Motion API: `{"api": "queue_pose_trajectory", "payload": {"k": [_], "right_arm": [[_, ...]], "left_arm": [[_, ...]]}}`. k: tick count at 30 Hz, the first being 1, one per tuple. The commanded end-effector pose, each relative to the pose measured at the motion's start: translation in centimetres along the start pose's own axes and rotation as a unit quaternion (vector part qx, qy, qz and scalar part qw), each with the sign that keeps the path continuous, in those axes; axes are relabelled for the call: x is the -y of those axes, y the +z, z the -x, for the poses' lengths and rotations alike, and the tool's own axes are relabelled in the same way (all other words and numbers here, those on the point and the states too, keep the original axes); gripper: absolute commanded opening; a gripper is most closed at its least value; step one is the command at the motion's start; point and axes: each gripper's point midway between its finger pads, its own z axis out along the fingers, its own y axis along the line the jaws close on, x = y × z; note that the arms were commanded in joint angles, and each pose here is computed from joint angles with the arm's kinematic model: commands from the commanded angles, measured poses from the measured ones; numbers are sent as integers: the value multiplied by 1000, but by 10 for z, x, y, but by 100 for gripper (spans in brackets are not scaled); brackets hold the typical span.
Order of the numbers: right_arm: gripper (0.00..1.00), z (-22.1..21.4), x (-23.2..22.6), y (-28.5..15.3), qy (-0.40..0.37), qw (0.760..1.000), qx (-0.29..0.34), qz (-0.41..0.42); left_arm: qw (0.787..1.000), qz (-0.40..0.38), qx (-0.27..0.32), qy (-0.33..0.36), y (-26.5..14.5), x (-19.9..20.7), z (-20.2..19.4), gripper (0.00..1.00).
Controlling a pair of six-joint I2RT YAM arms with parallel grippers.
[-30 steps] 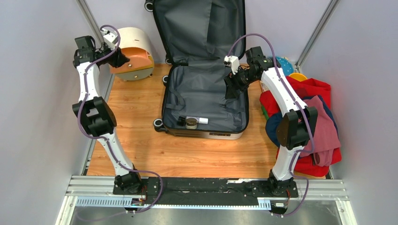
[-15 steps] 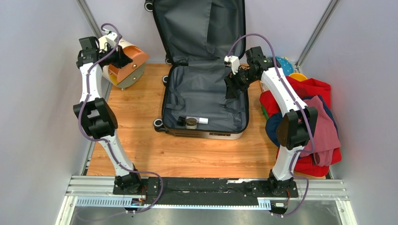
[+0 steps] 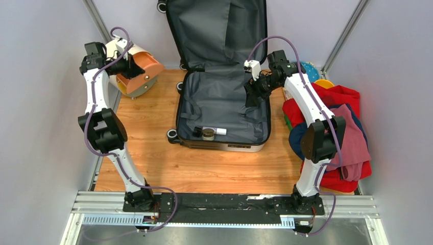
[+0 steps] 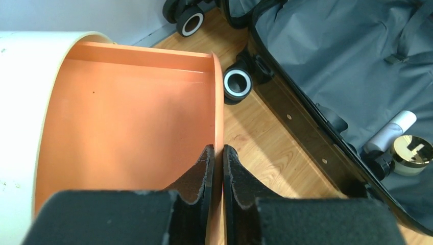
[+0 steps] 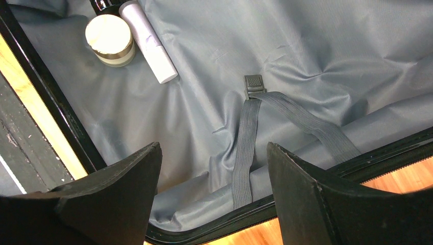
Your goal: Open, take out, and arrange the luggage
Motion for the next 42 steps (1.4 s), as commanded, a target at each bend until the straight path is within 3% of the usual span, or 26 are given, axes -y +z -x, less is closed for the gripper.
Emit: {"api": "queue_pose_trajectory", "payload": {"k": [1, 2, 3, 5, 9, 15, 25, 29, 34, 42], "right_arm": [[79, 19, -2, -9, -7, 1000, 28, -6], [79, 19, -2, -9, -6, 1000, 28, -6], [79, 19, -3, -8, -5, 1000, 28, -4], [79, 19, -3, -8, -5, 1000, 29, -2], [79, 19, -5, -7, -2, 1000, 30, 1], [79, 18, -5, -8, -3, 1000, 31, 1], [77, 14, -29, 7, -23, 999, 15, 45], [73, 8, -51, 32, -45, 996, -7, 78], [71, 8, -90, 72, -90, 989, -23, 114], [68, -15, -129, 132, -132, 977, -66, 152]], "left_arm": [[998, 36, 2, 55, -33, 3, 26, 9], [998, 44, 2, 54, -34, 0, 27, 22], [997, 62, 11, 52, -34, -8, 33, 51], [993, 112, 10, 38, -38, -23, 31, 69], [983, 171, 57, 33, -43, -41, 52, 71], [979, 172, 107, 37, -48, -38, 83, 74], [981, 98, 166, 32, -65, 20, 127, 75], [988, 55, 136, 39, -53, 57, 111, 78], [994, 11, 106, -19, -40, 97, 62, 78], [994, -10, 78, -74, -32, 125, 6, 78]]}}
